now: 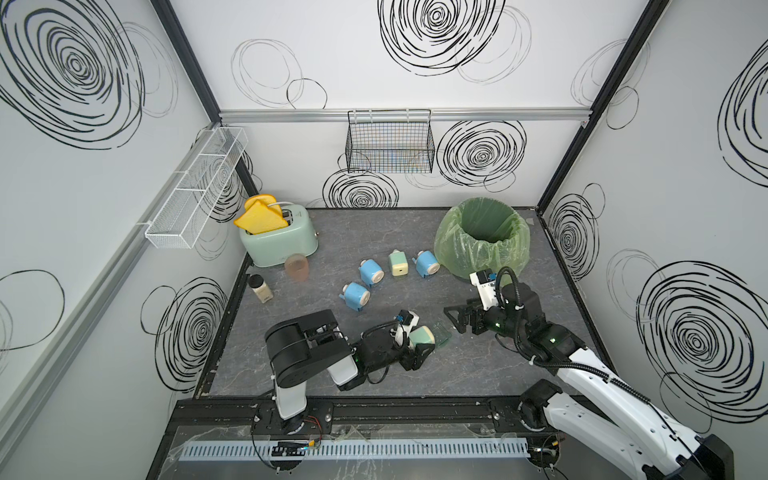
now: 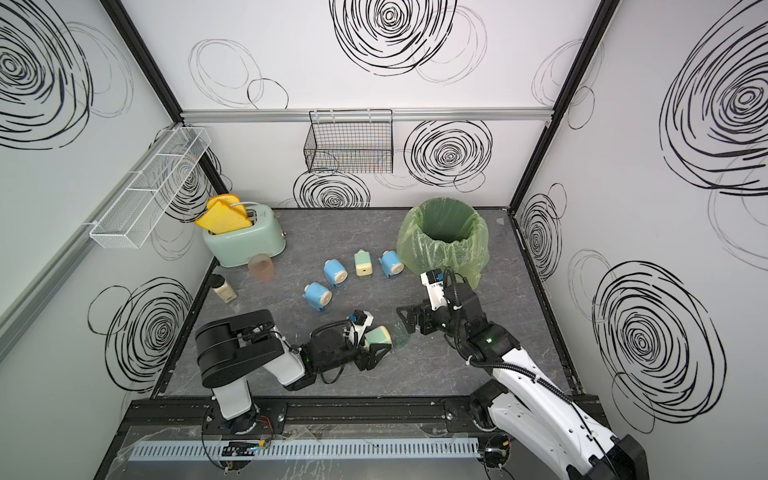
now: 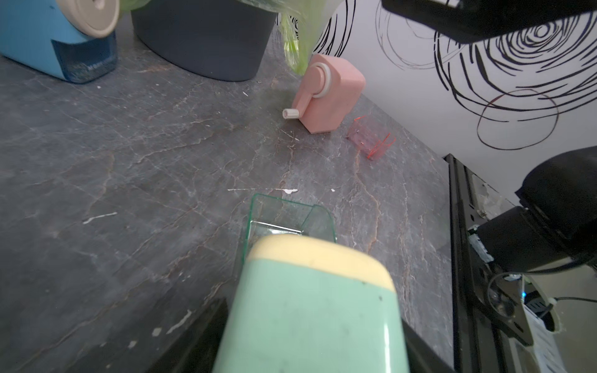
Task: Take out the pencil sharpener tray and clean the shavings
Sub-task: Place the pencil sharpener at the center of the board.
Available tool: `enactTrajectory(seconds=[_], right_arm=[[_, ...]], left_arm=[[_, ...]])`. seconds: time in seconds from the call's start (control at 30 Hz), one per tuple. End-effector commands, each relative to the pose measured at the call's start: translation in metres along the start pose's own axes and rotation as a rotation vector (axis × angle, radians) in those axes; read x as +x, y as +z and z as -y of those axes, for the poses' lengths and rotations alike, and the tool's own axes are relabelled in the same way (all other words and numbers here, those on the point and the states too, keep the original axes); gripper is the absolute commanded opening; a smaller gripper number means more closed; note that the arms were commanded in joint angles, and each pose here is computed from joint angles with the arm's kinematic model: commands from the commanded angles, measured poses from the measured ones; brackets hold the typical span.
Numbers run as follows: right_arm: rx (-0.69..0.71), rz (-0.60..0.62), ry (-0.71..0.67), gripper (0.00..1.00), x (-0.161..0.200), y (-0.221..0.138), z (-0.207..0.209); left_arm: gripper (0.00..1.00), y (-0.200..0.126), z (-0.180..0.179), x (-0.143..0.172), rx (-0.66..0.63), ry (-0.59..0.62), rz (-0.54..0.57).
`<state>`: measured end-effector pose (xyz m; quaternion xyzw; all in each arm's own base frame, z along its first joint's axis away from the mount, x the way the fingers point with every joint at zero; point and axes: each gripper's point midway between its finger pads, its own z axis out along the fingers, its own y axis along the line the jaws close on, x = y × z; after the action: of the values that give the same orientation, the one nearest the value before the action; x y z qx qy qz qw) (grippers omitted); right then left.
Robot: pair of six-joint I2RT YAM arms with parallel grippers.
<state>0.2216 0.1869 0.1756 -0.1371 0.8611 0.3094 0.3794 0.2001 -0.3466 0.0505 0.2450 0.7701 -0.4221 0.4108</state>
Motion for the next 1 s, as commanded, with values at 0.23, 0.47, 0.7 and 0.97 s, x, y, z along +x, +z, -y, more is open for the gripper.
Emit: enactTrajectory(seconds=[0.23, 0.47, 0.7, 0.97], right_arm=[[0.05, 0.055, -0.021, 0.99, -0.017, -0.016, 0.003], [0.09, 0.071, -0.027, 0.99, -0.025, -0.022, 0.008], [0.119, 0.098, -0.029, 0.99, -0.032, -0.03, 0.015], [0.113, 0.092, -0.022, 0.99, -0.031, -0.028, 0.017]], left_arm=[[0.73, 0.048, 0.004, -0.044, 0.078, 0.029, 0.082], [0.73, 0.097, 0.024, -0.053, 0.183, 0.036, 0.032], [0.74, 0.109, 0.024, -0.056, 0.186, 0.037, 0.034], [0.75, 0.095, 0.003, -0.059, 0.176, -0.03, 0.083]])
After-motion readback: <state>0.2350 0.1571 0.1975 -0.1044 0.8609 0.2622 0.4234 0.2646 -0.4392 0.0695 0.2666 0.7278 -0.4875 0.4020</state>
